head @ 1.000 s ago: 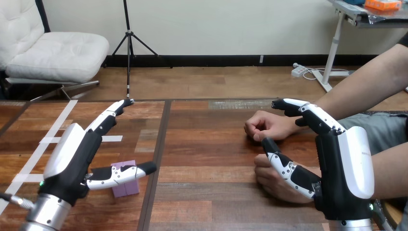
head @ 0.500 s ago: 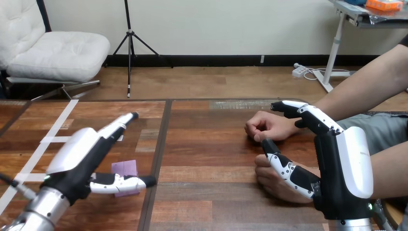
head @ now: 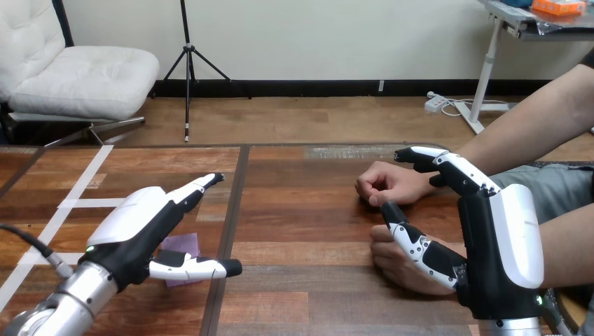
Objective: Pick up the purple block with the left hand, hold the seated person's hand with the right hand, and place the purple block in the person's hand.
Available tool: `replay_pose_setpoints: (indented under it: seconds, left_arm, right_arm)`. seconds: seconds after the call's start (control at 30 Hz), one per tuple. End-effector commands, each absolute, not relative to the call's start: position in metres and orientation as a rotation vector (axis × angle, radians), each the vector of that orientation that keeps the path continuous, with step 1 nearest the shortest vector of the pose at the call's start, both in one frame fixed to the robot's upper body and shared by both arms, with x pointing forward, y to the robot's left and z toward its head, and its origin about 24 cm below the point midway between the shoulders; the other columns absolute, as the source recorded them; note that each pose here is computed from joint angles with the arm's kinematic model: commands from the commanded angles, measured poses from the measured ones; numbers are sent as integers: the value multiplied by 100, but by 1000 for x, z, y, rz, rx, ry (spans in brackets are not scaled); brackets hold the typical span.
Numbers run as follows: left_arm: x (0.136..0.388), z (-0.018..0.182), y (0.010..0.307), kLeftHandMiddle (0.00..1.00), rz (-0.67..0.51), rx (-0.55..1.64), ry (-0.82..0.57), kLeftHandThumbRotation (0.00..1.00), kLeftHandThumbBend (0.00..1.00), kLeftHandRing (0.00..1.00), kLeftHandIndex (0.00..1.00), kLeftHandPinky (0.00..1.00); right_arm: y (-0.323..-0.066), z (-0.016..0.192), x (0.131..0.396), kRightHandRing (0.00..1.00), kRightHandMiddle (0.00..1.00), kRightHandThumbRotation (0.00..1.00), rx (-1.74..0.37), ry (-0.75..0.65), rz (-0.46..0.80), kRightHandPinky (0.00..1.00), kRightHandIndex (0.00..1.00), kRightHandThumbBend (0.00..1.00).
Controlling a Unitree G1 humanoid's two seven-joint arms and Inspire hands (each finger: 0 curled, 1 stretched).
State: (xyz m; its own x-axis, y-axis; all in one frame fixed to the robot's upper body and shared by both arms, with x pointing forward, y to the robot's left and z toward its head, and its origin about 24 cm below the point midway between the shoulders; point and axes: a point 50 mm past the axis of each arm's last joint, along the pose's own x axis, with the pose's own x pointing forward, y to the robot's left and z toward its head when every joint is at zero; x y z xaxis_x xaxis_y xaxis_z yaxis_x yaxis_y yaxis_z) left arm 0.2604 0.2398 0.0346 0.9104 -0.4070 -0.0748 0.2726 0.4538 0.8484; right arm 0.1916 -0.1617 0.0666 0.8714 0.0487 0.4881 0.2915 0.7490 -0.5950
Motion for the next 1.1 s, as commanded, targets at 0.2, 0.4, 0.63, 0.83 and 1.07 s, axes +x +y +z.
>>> replay_pose_setpoints:
  seconds: [0.2,0.4,0.63,0.83,1.07]
  left_arm:
    - [280,58,242,95,-418,1097,-193,60,89,93,96,86]
    - [281,58,241,96,-421,1094,-194,60,89,93,96,86]
    - [282,57,241,95,-420,1097,-192,60,88,93,97,86]
    - [283,56,240,95,-419,1097,-187,59,87,93,96,85]
    - [283,56,240,95,-419,1119,-172,59,86,92,96,85]
  right_arm:
    - [-162,83,198,69,71,0,-702,-585,-158,61,67,47]
    - [-162,83,198,69,71,0,-708,-583,-157,61,67,47]
    - [-162,83,198,69,71,0,-712,-577,-154,61,67,47]
    - [-162,83,198,70,71,0,-716,-579,-152,62,67,48]
    - [-163,83,198,70,71,0,-717,-574,-152,62,67,48]
